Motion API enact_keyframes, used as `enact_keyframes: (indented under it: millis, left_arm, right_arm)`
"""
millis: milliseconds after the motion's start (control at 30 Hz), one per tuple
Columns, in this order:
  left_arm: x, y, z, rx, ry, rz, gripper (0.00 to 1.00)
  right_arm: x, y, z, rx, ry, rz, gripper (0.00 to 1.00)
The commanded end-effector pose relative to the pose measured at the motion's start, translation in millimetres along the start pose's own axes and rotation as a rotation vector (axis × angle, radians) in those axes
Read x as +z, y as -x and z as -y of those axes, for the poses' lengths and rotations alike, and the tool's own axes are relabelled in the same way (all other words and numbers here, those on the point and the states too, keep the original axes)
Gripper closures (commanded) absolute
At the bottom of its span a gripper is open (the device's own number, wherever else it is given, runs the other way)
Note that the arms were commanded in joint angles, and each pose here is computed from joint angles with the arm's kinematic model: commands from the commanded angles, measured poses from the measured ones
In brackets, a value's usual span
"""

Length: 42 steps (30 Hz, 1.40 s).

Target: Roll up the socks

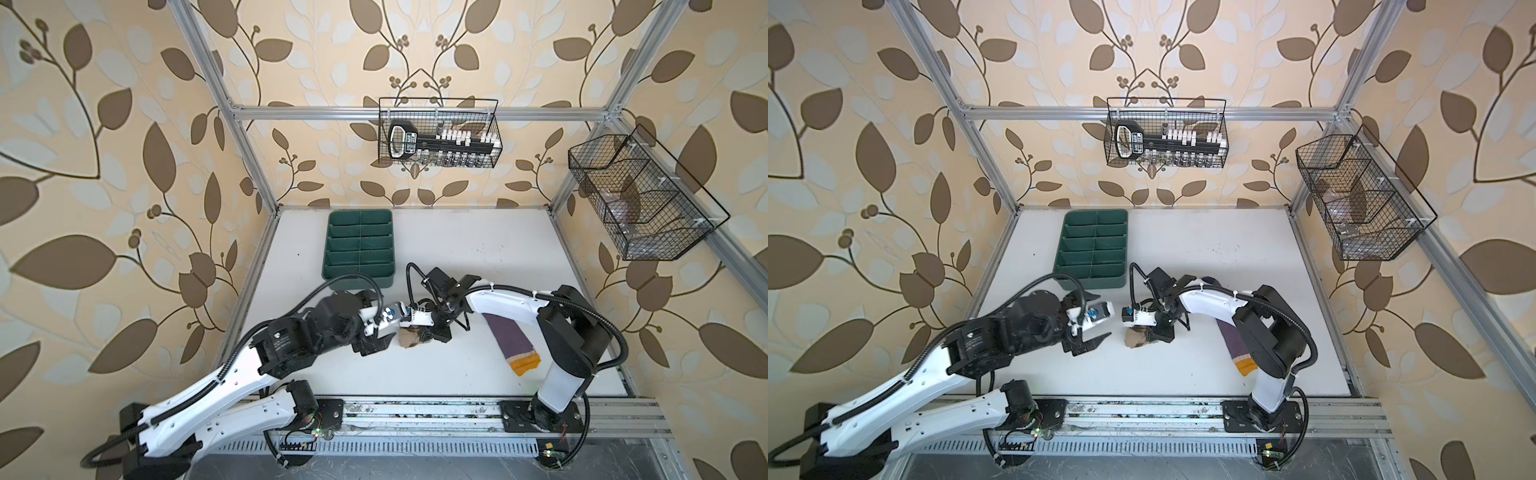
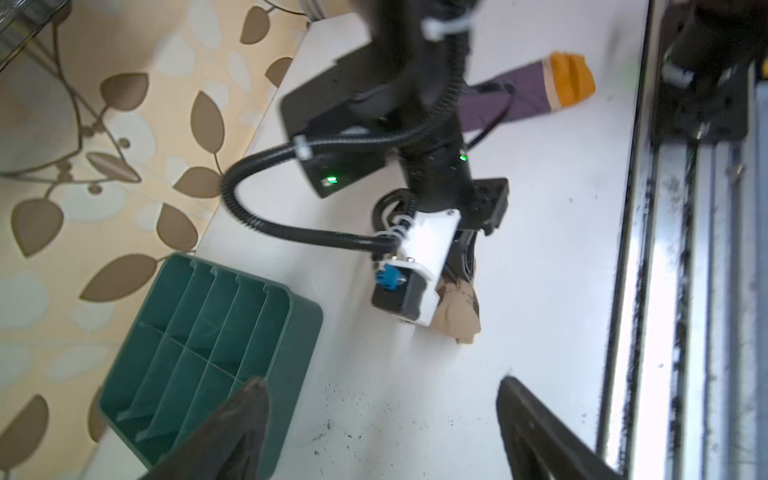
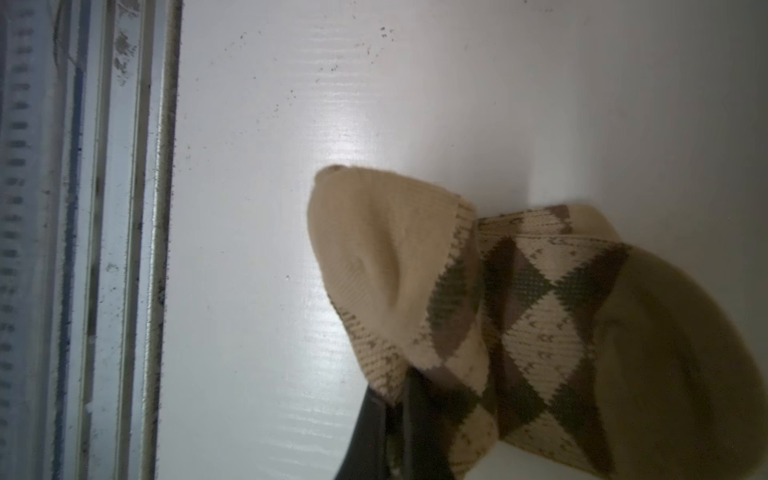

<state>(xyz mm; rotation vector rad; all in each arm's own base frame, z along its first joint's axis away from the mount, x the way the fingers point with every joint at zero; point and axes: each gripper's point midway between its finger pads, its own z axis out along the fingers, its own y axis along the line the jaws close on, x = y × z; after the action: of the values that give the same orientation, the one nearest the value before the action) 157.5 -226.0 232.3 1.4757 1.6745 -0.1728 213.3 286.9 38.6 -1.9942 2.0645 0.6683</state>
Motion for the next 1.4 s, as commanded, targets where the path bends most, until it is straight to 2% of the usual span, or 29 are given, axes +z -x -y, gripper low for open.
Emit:
enact_keyframes:
  millis: [0, 133, 333, 433, 567, 700, 833, 933, 1033, 1133, 1167, 1200, 1367]
  left_arm:
    - [33, -13, 11, 0.220, 0.109, -0.106, 0.12]
    - [82, -22, 43, 0.247, 0.054, -0.143, 0.14]
    - [128, -38, 58, 0.270, 0.054, -0.194, 0.19]
    - [147, -49, 61, 0.285, 0.061, -0.236, 0.24]
    - [169, -70, 61, 0.234, 0.038, -0.297, 0.35]
    - [183, -85, 62, 0.186, -0.011, -0.346, 0.54]
    - [188, -103, 62, 0.136, -0.049, -0.410, 0.84]
    - [187, -104, 60, 0.080, -0.117, -0.432, 1.00]
    - [181, -107, 58, -0.012, -0.252, -0.469, 1.00]
    - [175, -106, 58, -0.087, -0.374, -0.497, 1.00]
    - [175, -106, 59, -0.108, -0.405, -0.514, 1.00]
    - [174, -107, 62, -0.124, -0.445, -0.531, 1.00]
    - [176, -116, 74, -0.214, -0.607, -0.638, 1.00]
  right_arm:
    - [10, -35, -21, 0.071, 0.170, -0.108, 1.00]
    - [14, -40, -15, 0.089, 0.194, -0.127, 1.00]
    - [16, -45, -10, 0.111, 0.196, -0.131, 1.00]
    - [15, -44, -8, 0.115, 0.195, -0.124, 1.00]
    - [14, -44, -8, 0.116, 0.194, -0.122, 1.00]
    - [11, -42, -8, 0.112, 0.188, -0.109, 1.00]
    - [6, -39, -6, 0.105, 0.167, -0.082, 1.00]
    - [1, -38, -3, 0.108, 0.140, -0.069, 1.00]
    - [-7, -39, 10, 0.123, 0.043, -0.067, 1.00]
    - [-30, -31, 27, 0.130, -0.123, 0.002, 0.84]
    - [-43, -27, 32, 0.137, -0.187, 0.045, 0.80]
    - [-55, -23, 40, 0.148, -0.251, 0.086, 0.70]
    - [-151, -17, 72, 0.256, -0.670, 0.313, 0.64]
